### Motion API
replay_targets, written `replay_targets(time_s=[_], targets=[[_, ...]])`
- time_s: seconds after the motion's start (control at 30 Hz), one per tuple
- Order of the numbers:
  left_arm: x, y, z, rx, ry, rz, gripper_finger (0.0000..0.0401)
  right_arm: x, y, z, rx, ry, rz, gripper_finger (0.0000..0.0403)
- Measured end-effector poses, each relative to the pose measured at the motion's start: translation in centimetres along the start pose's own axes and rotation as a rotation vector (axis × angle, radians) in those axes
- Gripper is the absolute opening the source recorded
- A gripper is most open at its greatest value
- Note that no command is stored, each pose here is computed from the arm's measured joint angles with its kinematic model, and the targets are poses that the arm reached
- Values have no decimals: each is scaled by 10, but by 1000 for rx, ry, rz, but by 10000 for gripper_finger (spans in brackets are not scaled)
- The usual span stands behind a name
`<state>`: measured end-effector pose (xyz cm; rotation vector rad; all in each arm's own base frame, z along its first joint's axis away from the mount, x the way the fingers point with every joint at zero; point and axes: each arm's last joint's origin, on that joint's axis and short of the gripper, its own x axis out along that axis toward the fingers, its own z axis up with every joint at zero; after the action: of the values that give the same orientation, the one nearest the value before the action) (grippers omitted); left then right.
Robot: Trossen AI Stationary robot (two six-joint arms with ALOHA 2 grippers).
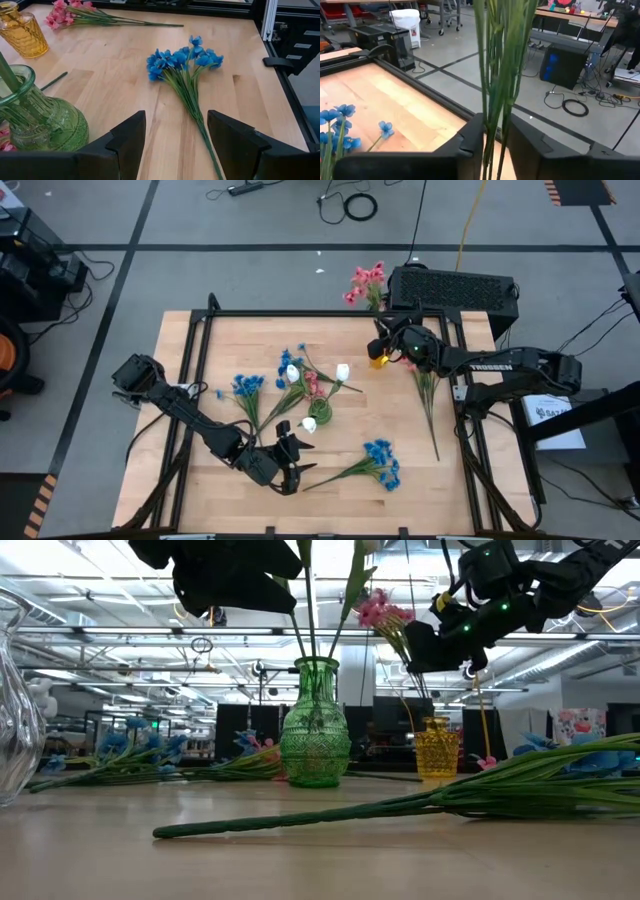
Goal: Sort flowers into vase by color
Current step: Put the center pink flowers into the yellow vase, then put the right pink flowers into the yellow vase
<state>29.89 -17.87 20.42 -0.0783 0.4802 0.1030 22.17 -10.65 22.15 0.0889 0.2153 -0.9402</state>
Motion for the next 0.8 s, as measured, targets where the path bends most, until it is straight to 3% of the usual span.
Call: replay_targets(time_s=[0.5,0.8], targets=[[0,2,-12,-24,32,9,219,-17,-5,5,49,42,9,193],[0,2,-11,-37,17,2,219,-46,-11,22,77,-15,59,235]])
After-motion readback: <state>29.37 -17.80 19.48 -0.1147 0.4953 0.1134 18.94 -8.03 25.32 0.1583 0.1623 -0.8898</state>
